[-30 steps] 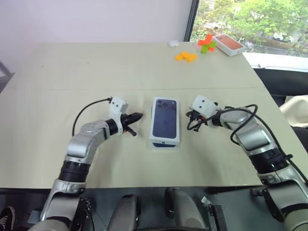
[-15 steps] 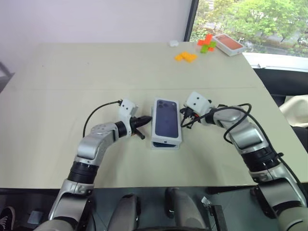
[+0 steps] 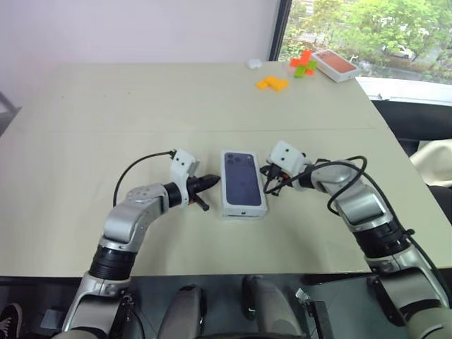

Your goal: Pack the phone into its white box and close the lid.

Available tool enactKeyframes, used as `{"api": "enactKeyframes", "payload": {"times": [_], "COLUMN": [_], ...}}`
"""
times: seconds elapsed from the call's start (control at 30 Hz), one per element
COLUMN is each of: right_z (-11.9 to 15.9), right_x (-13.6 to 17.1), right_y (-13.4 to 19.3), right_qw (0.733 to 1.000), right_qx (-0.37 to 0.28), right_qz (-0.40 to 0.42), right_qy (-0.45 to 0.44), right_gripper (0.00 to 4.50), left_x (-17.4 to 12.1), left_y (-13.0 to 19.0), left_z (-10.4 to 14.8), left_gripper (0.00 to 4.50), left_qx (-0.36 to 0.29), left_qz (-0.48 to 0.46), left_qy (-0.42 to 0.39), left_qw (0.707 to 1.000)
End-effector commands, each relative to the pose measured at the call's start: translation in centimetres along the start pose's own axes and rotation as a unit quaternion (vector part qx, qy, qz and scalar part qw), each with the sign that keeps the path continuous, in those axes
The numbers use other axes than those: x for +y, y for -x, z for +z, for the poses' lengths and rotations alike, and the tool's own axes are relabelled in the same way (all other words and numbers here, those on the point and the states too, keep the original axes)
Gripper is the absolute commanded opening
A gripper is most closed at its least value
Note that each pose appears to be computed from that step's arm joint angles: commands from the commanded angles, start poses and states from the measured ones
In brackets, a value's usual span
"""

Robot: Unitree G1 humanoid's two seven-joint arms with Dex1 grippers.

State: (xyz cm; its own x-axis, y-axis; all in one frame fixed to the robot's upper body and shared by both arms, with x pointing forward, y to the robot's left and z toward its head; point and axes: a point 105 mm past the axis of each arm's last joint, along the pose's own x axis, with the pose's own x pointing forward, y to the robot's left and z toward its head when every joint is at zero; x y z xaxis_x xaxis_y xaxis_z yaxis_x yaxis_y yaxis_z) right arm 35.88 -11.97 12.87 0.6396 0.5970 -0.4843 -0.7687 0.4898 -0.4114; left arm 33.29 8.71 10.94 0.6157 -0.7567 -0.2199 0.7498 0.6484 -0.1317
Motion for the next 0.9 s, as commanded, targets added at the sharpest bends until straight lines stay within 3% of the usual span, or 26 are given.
{"api": "enactKeyframes", "payload": {"times": [0.03,0.3,0.47,0.6,0.73,0.9], "right_z": [1.5,0.5,2.6,3.5,3.5,0.4], "right_x": [0.6,-0.1,-1.2,-0.9,0.4,4.0], "right_y": [0.3,1.2,2.1,1.7,1.3,1.9], "right_qw": [1.000,0.999,0.999,0.997,0.996,0.993], "right_qx": [-0.024,-0.002,-0.051,-0.068,-0.072,-0.008], "right_qz": [0.012,0.007,0.010,0.015,0.038,0.113], "right_qy": [0.011,0.034,-0.016,-0.019,-0.038,-0.021], "right_gripper": [0.07,0.07,0.07,0.07,0.07,0.07], "left_x": [0.0,1.1,1.6,0.4,-1.1,-2.3], "left_y": [0.7,1.8,1.7,0.2,-1.1,-1.3], "left_z": [1.4,2.5,5.4,6.0,5.2,1.9], "left_gripper": [0.00,0.00,0.00,0.00,0.00,0.00], "left_qx": [-0.024,-0.031,-0.082,-0.090,-0.078,-0.022], "left_qz": [-0.001,0.010,0.008,-0.016,-0.041,-0.061], "left_qy": [-0.012,-0.023,-0.008,-0.012,-0.002,0.000], "left_qw": [1.000,0.999,0.997,0.996,0.996,0.998]}}
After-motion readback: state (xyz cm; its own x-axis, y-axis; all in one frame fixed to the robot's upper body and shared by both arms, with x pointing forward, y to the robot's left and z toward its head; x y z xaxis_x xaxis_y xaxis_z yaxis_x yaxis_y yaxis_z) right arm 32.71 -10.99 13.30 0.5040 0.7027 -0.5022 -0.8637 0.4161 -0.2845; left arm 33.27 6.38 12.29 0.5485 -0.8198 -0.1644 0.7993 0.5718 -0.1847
